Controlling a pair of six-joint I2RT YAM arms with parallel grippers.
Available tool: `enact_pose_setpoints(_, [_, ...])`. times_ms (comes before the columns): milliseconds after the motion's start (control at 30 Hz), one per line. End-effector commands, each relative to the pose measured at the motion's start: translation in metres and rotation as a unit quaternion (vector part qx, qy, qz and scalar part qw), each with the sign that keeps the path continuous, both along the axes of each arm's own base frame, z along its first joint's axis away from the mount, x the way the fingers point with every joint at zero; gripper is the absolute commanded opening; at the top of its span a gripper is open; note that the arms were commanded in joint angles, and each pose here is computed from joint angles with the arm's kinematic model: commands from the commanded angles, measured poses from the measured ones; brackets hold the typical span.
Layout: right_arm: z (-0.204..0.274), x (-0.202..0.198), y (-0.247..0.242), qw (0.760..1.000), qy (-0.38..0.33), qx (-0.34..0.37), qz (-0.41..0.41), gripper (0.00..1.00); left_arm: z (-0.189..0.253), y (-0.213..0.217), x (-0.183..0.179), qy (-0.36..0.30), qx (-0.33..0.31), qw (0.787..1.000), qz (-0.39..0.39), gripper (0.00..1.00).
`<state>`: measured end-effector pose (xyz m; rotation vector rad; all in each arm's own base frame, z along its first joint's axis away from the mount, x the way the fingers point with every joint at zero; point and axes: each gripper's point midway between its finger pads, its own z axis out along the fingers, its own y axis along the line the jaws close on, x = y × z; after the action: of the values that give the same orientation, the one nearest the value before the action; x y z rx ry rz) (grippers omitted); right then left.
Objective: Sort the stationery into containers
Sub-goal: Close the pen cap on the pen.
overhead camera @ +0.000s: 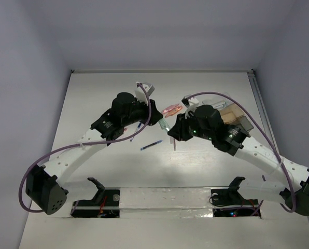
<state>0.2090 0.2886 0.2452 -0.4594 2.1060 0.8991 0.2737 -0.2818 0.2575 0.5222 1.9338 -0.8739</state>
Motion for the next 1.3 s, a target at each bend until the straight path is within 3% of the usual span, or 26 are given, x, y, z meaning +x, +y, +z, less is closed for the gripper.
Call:
enact_pose_setpoints(0, [0.039, 0.001, -0.008, 1.000, -0.022, -0.007, -0.012, 0.00, 0.034, 0.005, 0.007, -0.070, -0.014, 0.997, 0.000, 0.36])
enact_pose_setpoints(67, [0.041, 0.008, -0.009, 0.999, -0.025, -0.026, -0.021, 0.00, 0.045, 0.010, 0.005, -0.088, -0.023, 0.996, 0.005, 0.44])
enact_pose_setpoints(100, [0.042, 0.011, -0.012, 0.999, -0.021, -0.035, -0.025, 0.00, 0.058, 0.015, 0.000, -0.106, -0.035, 0.994, 0.010, 0.55])
enact_pose_setpoints(200, [0.059, 0.021, -0.014, 0.999, -0.032, -0.029, -0.032, 0.00, 0.082, 0.028, -0.005, -0.140, -0.053, 0.988, 0.031, 0.71])
enact_pose_setpoints(267, [0.071, 0.028, -0.015, 0.998, -0.039, -0.023, -0.041, 0.00, 0.093, 0.034, -0.009, -0.148, -0.065, 0.986, 0.042, 0.74])
enact_pose_setpoints(367, [0.092, 0.033, -0.015, 0.997, -0.050, -0.004, -0.050, 0.00, 0.113, 0.043, -0.025, -0.158, -0.098, 0.982, 0.044, 0.74])
enact_pose_setpoints(533, [0.119, 0.026, -0.015, 0.997, -0.061, 0.030, -0.045, 0.00, 0.108, 0.051, -0.046, -0.144, -0.127, 0.981, 0.037, 0.72])
enact_pose_setpoints(700, [0.147, 0.003, -0.007, 0.996, -0.048, 0.072, 0.006, 0.00, 0.106, 0.051, -0.059, -0.141, -0.173, 0.974, 0.029, 0.64])
enact_pose_setpoints(800, [0.150, -0.009, -0.004, 0.997, -0.024, 0.072, 0.031, 0.00, 0.115, 0.040, -0.067, -0.150, -0.195, 0.969, 0.006, 0.64])
enact_pose_setpoints(1267, [0.168, -0.030, -0.005, 0.993, -0.007, 0.100, 0.060, 0.00, 0.127, 0.005, -0.068, -0.194, -0.180, 0.964, 0.033, 0.62])
